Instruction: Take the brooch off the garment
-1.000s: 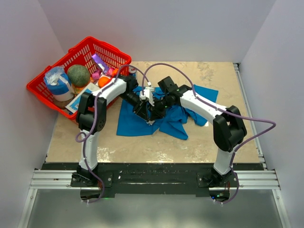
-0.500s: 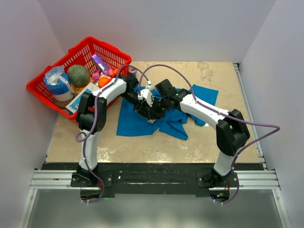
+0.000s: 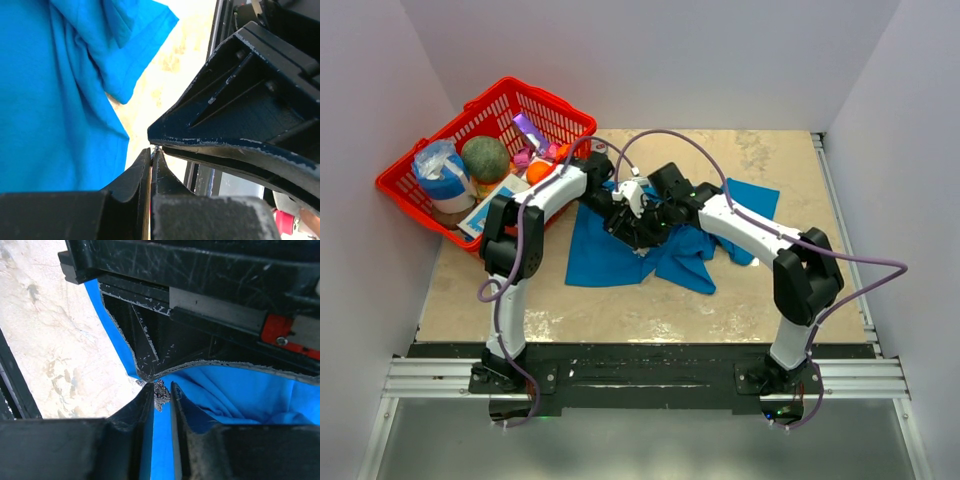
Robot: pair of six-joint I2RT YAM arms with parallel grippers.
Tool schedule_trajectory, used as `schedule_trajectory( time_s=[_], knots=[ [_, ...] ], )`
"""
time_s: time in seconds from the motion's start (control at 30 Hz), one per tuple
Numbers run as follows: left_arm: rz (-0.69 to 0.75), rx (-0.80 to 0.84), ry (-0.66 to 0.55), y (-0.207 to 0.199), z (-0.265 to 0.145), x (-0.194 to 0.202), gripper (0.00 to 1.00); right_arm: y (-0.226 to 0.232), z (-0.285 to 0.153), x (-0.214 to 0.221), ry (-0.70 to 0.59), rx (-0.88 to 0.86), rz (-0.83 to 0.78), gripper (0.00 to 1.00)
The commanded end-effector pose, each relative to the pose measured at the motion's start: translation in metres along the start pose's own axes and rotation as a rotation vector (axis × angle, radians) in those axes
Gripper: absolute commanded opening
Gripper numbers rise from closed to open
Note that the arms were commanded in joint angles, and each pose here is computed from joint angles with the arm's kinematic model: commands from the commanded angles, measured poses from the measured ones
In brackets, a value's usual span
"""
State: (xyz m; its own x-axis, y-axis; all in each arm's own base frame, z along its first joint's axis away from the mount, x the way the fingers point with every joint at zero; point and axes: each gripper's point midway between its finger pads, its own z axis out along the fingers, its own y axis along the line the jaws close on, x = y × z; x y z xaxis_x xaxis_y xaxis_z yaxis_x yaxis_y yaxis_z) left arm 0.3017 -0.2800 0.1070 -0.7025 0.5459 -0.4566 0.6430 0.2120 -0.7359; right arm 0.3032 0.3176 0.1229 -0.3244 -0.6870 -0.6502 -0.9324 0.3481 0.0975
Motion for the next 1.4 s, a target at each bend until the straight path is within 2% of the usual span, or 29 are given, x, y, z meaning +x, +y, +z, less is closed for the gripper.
schedule_trajectory(
  time_s=[0.0, 0.23, 0.67, 0.87, 0.93, 0.97, 1.0, 1.1, 1.2, 1.3, 1.37],
  knots=[
    [0.077, -0.084, -0.042, 0.011, -0.002, -0.020, 0.00, 0.019, -0.021, -0.047, -0.140, -0.112, -0.070, 0.23],
    [0.072, -0.087, -0.044, 0.015, -0.003, -0.019, 0.00, 0.005, -0.053, -0.048, -0.180, -0.165, -0.070, 0.38],
    [0.086, -0.038, -0.069, 0.007, -0.007, -0.024, 0.00, 0.004, -0.066, -0.030, -0.143, -0.160, -0.115, 0.40],
    [0.092, -0.026, -0.065, 0.004, -0.007, -0.022, 0.00, -0.002, -0.074, -0.017, -0.137, -0.098, -0.101, 0.38],
    [0.092, -0.027, -0.063, 0.004, -0.007, -0.022, 0.00, -0.028, -0.091, -0.013, -0.146, 0.087, -0.065, 0.34],
    [0.095, -0.029, -0.063, 0.004, -0.007, -0.022, 0.00, -0.049, -0.087, -0.005, -0.176, 0.222, -0.006, 0.34],
    [0.094, -0.031, -0.060, 0.004, -0.007, -0.021, 0.00, -0.061, -0.111, -0.007, -0.217, 0.364, -0.017, 0.36],
    [0.101, -0.051, -0.056, 0.005, -0.009, -0.020, 0.00, -0.067, -0.106, 0.018, -0.204, 0.423, -0.065, 0.38],
    [0.109, -0.080, -0.044, 0.008, -0.010, -0.016, 0.00, -0.073, -0.097, 0.039, -0.121, 0.442, -0.036, 0.39],
    [0.114, -0.119, -0.021, 0.016, -0.012, -0.010, 0.00, -0.095, -0.097, 0.059, -0.090, 0.519, 0.029, 0.38],
    [0.119, -0.147, -0.008, 0.022, -0.014, -0.007, 0.00, -0.120, -0.102, 0.076, -0.082, 0.568, 0.128, 0.38]
  ],
)
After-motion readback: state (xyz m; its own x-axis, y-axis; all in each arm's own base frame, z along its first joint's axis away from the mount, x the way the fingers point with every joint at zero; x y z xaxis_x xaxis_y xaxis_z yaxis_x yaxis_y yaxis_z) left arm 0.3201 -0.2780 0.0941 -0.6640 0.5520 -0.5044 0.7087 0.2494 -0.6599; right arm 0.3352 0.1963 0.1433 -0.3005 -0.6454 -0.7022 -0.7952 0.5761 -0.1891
